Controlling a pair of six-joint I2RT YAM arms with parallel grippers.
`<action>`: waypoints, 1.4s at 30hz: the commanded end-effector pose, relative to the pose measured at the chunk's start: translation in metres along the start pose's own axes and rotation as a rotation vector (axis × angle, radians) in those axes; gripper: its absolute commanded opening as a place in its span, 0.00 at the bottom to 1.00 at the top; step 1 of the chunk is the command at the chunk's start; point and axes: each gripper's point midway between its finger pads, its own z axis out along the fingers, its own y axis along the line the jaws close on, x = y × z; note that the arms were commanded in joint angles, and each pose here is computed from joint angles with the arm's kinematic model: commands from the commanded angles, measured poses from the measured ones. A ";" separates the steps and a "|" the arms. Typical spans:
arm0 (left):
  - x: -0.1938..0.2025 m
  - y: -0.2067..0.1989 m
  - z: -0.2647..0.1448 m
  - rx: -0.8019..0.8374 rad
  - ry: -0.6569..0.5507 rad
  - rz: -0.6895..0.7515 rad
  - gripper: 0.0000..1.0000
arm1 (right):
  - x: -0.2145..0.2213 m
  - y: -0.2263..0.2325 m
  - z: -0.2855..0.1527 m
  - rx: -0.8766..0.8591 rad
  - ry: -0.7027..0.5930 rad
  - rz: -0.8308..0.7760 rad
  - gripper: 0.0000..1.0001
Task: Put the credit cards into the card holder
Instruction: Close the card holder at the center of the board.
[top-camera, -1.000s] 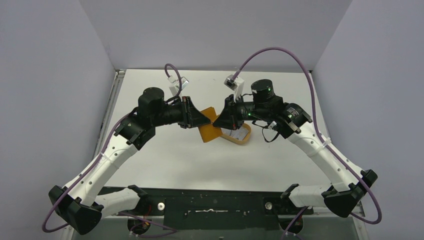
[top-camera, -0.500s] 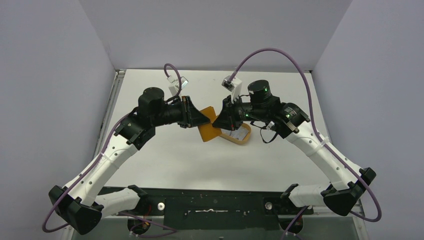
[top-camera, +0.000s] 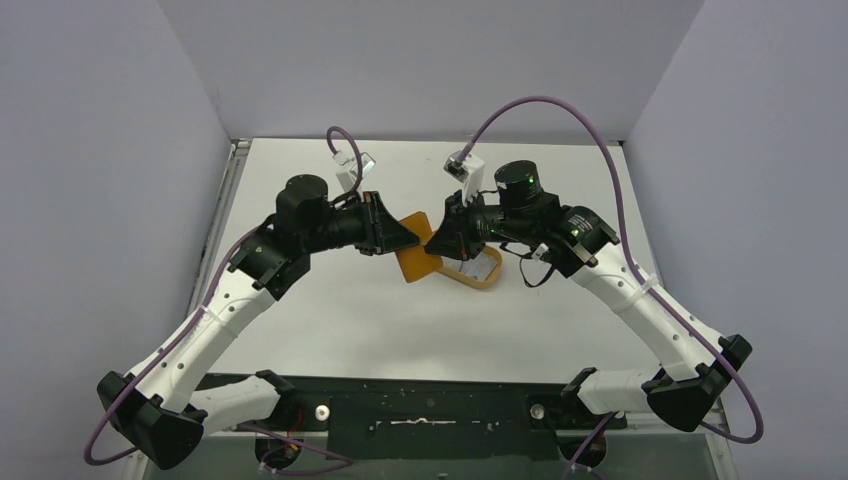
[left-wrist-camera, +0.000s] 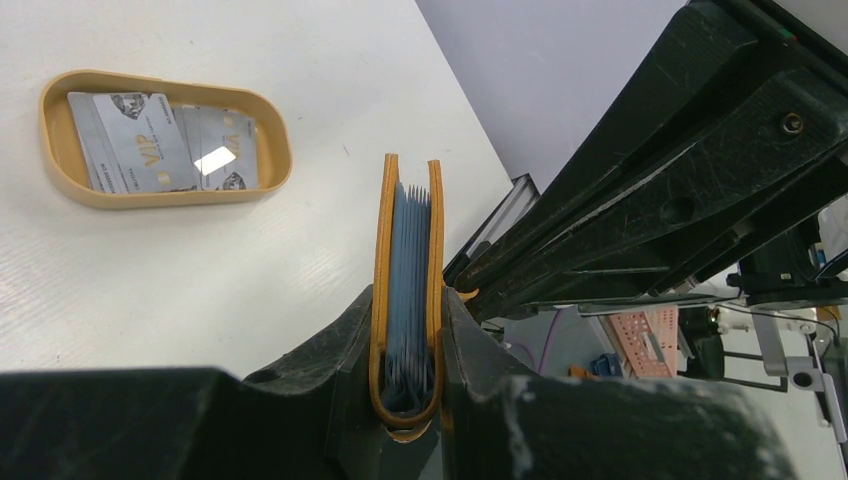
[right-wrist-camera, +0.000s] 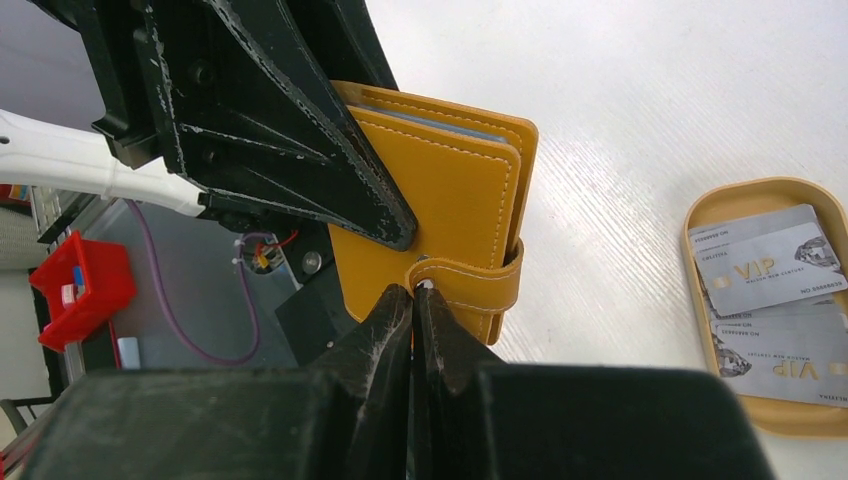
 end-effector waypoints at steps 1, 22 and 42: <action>-0.018 -0.042 -0.016 0.134 -0.067 0.072 0.00 | -0.029 0.006 -0.005 0.008 -0.110 -0.031 0.00; -0.016 -0.037 -0.015 0.124 -0.063 0.074 0.00 | -0.034 0.006 -0.005 -0.002 -0.148 -0.009 0.00; -0.027 -0.040 -0.023 0.113 -0.114 0.054 0.00 | -0.019 0.006 -0.005 -0.021 -0.082 -0.039 0.00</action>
